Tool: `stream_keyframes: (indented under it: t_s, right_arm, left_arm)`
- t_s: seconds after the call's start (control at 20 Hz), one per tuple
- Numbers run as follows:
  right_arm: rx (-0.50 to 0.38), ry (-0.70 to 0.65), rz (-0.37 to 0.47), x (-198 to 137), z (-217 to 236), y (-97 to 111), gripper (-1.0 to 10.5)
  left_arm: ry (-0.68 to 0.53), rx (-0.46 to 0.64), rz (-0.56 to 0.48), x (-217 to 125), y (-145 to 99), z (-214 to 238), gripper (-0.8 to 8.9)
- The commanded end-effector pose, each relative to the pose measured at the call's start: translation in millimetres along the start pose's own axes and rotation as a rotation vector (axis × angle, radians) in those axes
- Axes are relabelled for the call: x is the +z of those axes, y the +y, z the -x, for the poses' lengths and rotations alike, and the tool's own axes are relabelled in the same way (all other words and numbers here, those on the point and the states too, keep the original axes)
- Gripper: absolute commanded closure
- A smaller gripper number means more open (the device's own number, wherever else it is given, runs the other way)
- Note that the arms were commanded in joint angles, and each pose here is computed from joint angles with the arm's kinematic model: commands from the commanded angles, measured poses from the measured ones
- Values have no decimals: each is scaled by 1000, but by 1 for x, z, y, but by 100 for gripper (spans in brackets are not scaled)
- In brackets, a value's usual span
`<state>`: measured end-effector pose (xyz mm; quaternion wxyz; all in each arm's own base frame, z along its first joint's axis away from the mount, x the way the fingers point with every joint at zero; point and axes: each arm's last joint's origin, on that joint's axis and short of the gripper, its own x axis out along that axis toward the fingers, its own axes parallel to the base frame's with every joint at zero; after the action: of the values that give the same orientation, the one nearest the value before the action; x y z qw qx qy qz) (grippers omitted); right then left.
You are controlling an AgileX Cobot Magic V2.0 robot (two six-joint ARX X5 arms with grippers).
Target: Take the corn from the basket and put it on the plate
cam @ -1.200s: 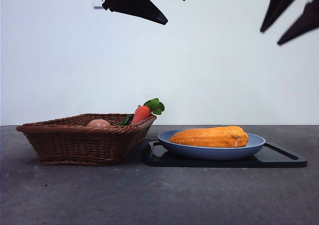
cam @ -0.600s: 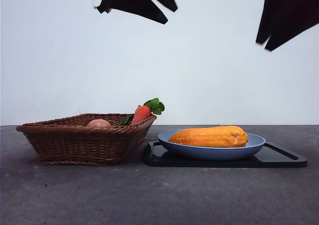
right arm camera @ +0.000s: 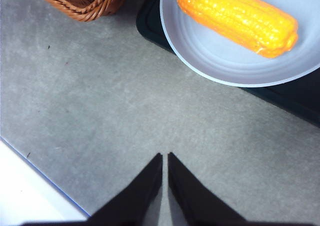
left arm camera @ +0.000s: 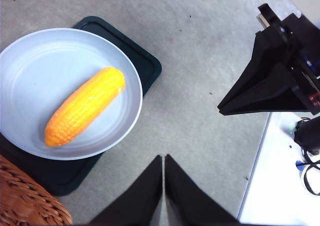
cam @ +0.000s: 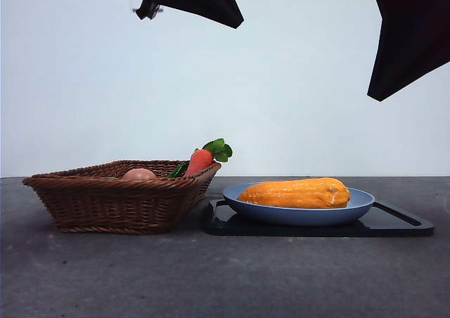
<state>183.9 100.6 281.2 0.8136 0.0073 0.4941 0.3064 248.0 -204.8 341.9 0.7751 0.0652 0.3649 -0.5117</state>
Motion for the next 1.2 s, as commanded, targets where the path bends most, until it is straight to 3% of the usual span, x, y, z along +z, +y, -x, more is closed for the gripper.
stream_keyframes:
  t_s: [0.05,0.35,0.45,0.65,0.9,1.2]
  right_arm:
    - [0,-7,4,3,0,1,944]
    - [-1,-8,2,3,0,1,944]
    - [-1,-8,2,3,0,1,944]
    - [-1,-8,2,3,0,1,944]
    - [-1,-8,2,3,0,1,944]
    - [-1,-8,2,3,0,1,944]
  left_arm:
    - [-27,-4,-19,7,-3,3,806]
    - [-28,-4,-22,7,-3,3,807]
    - [-64,100,-172,11,4,5,806]
    - [-92,146,-164,11,10,22,806]
    - [-298,360,-191,5,11,99,806]
    - [-588,696,-129,-77,6,176,806]
